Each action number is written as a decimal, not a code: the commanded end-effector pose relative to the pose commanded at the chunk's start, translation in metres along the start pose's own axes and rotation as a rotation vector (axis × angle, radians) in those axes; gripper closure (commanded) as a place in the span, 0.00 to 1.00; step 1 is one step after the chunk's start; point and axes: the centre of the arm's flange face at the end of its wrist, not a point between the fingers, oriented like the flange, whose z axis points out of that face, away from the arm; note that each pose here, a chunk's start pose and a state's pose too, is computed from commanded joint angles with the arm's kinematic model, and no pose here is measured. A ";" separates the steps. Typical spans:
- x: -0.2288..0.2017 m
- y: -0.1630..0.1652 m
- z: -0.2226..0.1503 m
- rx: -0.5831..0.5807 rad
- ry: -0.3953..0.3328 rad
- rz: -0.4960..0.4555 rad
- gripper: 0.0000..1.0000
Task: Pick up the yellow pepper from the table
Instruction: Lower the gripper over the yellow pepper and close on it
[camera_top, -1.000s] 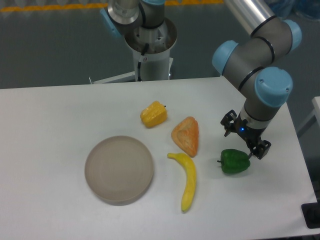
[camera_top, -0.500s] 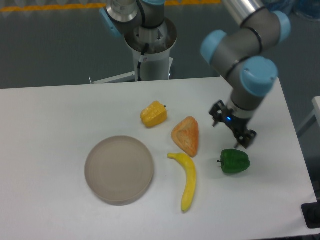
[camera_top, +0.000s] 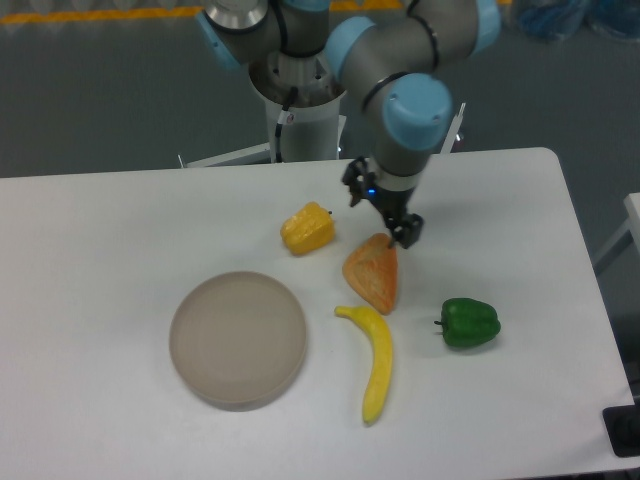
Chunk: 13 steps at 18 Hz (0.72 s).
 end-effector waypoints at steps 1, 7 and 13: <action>0.006 -0.003 0.006 0.001 -0.009 0.003 0.00; 0.040 -0.012 0.025 -0.015 0.000 0.007 0.00; 0.051 -0.020 0.045 -0.014 -0.012 0.006 0.00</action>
